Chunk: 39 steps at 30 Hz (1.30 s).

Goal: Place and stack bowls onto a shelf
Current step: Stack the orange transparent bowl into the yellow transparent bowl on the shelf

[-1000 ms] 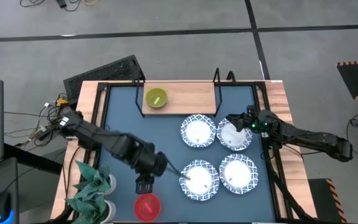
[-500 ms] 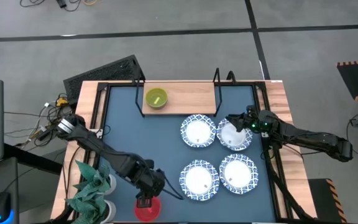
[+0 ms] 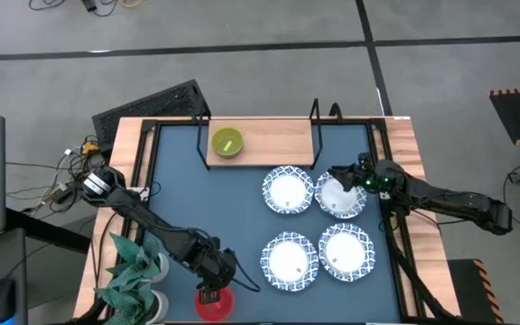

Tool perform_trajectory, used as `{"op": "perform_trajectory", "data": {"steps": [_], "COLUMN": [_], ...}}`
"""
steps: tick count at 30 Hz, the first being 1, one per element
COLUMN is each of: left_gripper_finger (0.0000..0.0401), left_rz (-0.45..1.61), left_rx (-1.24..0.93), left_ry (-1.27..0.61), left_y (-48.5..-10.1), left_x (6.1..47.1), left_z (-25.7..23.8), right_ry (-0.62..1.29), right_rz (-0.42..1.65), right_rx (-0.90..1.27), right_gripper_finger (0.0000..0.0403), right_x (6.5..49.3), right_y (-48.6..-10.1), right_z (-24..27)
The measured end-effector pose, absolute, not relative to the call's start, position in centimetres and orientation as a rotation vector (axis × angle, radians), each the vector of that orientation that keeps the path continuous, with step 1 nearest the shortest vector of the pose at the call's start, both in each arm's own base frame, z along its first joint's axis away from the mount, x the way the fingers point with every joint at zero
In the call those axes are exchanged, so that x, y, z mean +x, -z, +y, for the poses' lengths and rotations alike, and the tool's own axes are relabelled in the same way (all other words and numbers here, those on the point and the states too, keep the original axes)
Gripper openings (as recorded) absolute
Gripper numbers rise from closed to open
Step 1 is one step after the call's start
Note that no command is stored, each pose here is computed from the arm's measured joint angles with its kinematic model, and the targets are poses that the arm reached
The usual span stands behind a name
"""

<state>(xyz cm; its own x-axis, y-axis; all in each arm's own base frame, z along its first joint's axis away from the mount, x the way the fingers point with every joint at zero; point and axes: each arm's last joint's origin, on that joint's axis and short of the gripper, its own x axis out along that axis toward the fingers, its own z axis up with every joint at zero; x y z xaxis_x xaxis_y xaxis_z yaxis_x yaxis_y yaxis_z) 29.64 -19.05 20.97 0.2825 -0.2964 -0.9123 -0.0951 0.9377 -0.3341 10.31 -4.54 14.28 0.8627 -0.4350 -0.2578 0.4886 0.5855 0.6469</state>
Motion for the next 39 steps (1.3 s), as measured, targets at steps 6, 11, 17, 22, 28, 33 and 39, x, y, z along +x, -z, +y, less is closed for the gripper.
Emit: {"op": "perform_trajectory", "data": {"steps": [6,11,17,22,28,33,39], "left_gripper_finger": [0.0206,0.0206,0.0206,0.0187,0.0093,0.0014,0.0001], "left_rz": [1.282,1.3,1.329,1.315,1.313,1.308,1.305], "left_rx": [-0.309,-0.265,-0.246,-0.22,-0.209,-0.237,-0.225], "left_ry": [0.162,0.197,0.216,0.216,0.244,0.282,0.232], "left_y": [-20.5,-19.6,-18.4,-18.5,-17.3,-16.6,-16.8], "left_x": [29.7,29.7,29.9,29.9,30.3,30.5,30.4], "left_z": [-19.3,-20.0,-20.4,-20.3,-20.7,-20.5,-19.9], "right_ry": [0.522,0.515,0.509,0.51,0.512,0.513,0.515], "right_rz": [0.081,0.083,0.085,0.088,0.092,0.093,0.092], "right_rx": [0.78,0.782,0.783,0.78,0.779,0.78,0.78], "right_gripper_finger": [0.022,0.022,0.022,0.022,0.022,0.022,0.022], "right_x": [10.3,10.3,10.4,10.3,10.3,10.3,10.3], "right_y": [-14.3,-14.3,-14.3,-14.3,-14.2,-14.2,-14.2], "right_z": [-4.5,-4.5,-4.5,-4.5,-4.5,-4.5,-4.5]}}
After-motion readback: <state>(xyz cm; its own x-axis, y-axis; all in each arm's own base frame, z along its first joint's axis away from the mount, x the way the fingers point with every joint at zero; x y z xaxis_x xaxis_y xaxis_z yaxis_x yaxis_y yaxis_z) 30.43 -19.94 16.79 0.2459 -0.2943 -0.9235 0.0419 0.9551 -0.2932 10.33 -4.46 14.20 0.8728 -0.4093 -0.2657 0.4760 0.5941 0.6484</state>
